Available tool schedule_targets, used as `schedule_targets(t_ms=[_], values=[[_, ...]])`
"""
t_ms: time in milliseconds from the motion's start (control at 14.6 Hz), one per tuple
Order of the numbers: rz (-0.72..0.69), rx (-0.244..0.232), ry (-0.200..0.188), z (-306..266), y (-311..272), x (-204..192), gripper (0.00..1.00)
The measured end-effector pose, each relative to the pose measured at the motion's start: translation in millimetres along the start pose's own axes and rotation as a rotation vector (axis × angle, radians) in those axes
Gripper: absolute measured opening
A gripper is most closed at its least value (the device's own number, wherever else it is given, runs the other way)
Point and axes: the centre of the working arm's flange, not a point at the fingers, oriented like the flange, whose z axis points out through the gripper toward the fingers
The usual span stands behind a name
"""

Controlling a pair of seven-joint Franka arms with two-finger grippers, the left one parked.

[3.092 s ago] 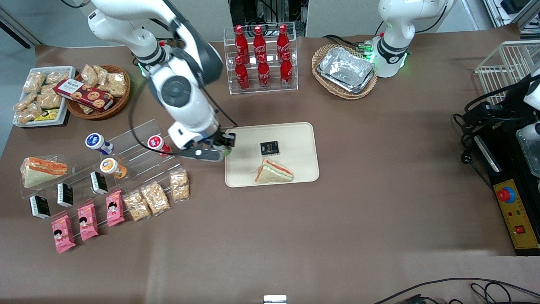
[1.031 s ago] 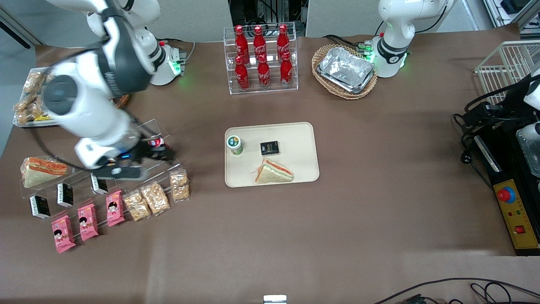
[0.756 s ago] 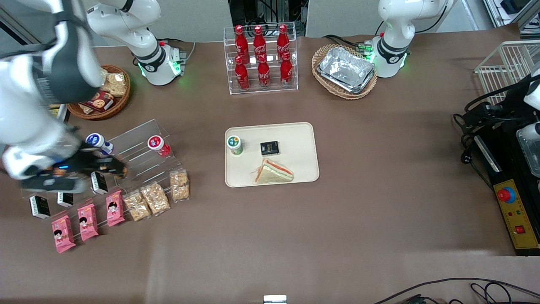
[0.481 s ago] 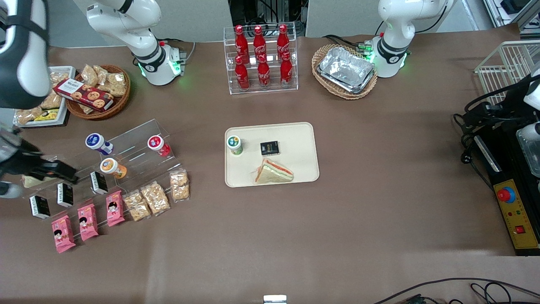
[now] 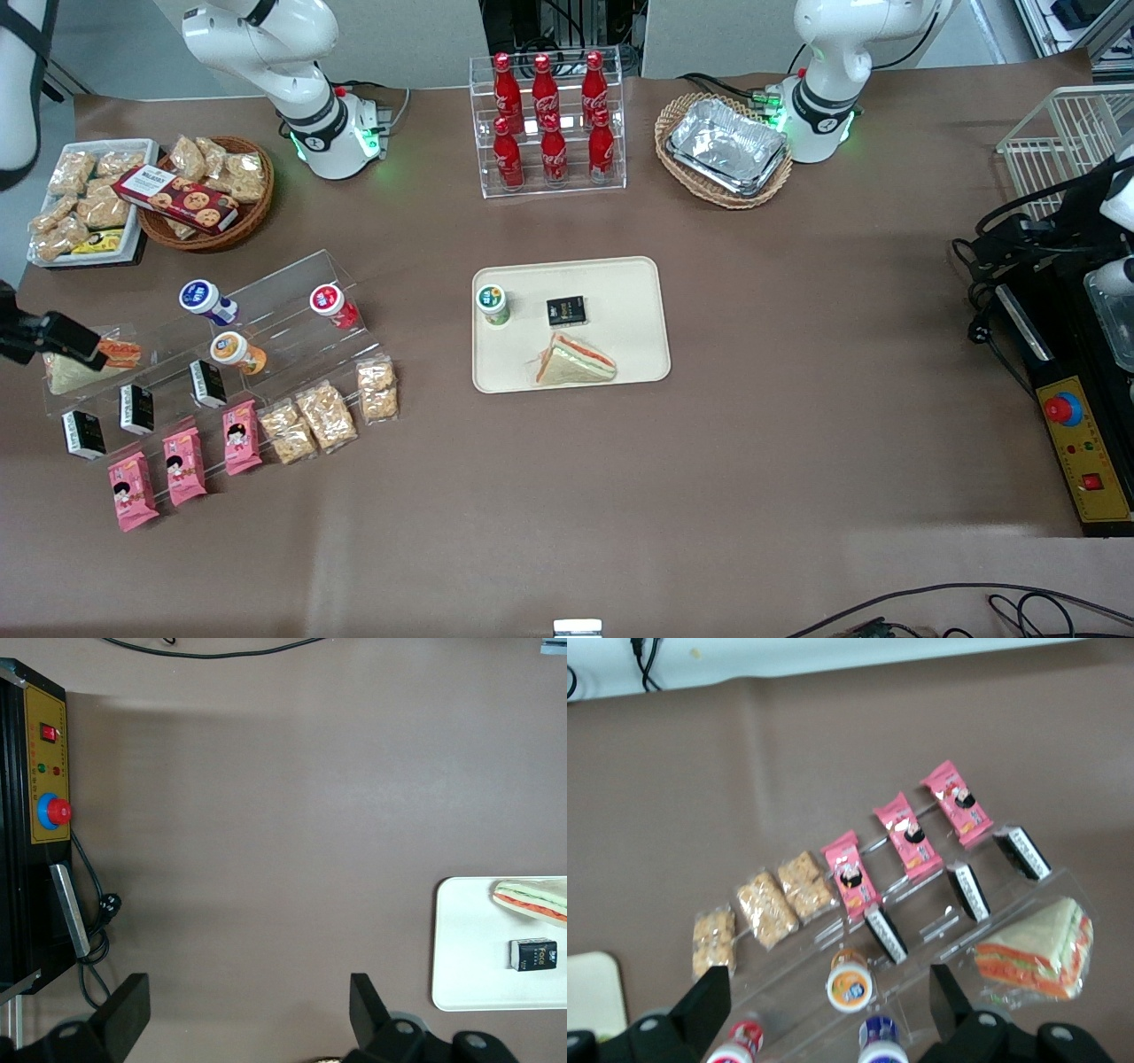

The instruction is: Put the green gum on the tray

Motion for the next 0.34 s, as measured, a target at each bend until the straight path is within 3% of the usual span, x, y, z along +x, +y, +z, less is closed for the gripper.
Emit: schedule_targets(t_ms=[137, 344], values=[[-0.003, 0.009, -0.036, -17, 0, -15, 1.00], [-0.004, 0.016, -0.043, -30, 1, -26, 1.00]])
